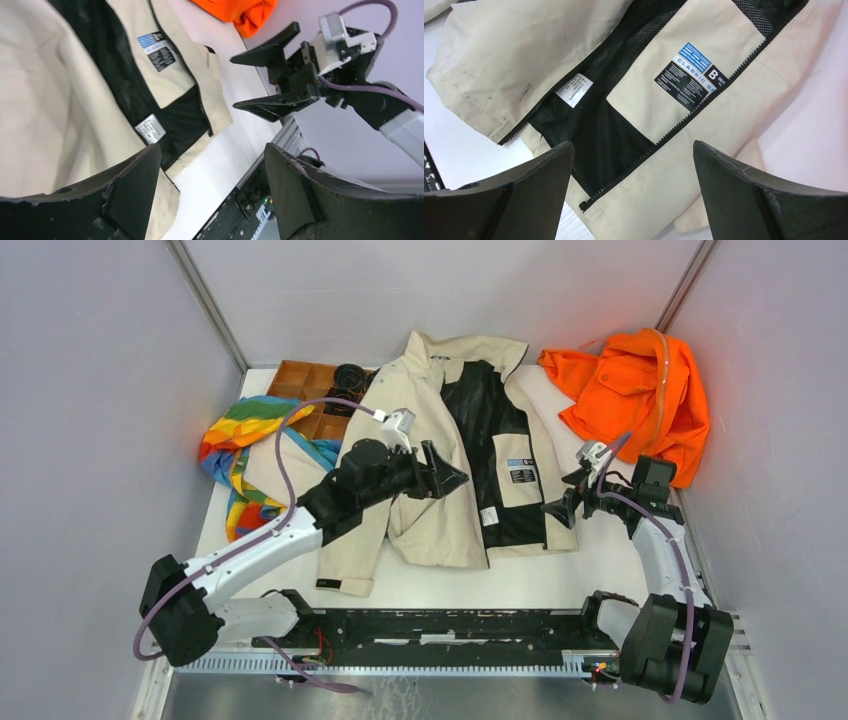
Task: Zip up the jacket
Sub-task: Adjust the jacket at the center of the board.
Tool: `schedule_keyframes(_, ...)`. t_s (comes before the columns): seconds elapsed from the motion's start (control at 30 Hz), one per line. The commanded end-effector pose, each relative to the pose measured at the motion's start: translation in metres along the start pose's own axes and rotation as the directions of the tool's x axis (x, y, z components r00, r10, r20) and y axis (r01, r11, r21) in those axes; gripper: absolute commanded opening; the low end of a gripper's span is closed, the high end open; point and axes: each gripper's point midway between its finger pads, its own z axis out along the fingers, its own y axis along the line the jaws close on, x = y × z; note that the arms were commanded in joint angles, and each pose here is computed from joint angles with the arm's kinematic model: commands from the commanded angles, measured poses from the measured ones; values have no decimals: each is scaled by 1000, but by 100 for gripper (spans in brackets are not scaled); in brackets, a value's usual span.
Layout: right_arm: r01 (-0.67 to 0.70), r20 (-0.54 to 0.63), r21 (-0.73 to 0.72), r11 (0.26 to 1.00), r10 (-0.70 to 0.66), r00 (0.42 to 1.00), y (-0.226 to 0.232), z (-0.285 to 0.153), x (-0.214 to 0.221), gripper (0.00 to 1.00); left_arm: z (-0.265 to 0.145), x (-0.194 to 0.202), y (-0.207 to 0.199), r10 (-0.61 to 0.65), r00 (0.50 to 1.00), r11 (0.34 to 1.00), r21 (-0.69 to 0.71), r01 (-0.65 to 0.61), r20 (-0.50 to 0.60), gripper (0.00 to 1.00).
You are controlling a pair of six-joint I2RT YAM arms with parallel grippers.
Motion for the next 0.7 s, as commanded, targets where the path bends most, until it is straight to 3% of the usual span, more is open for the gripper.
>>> schedule_keyframes(0.0,-1,23,44,999,0,1000,-14,0,-11,94,-21,-46,2,-62,963,998,12,61,260,82)
schedule_keyframes(0.3,-37,43,136,990,31,999,-30,-10,-41,90,-68,-62,23,13,911,997,-72,18,412,98)
schedule_keyframes(0.47,-41,2,296,954,43,999,-71,-12,-54,77,-72,-66,22,36,907,997,-77,-4,420,98)
schedule_keyframes(0.67,-39,-86,325,945,71,994,-108,8,-72,70,-62,-62,21,-35,907,998,-33,54,419,97)
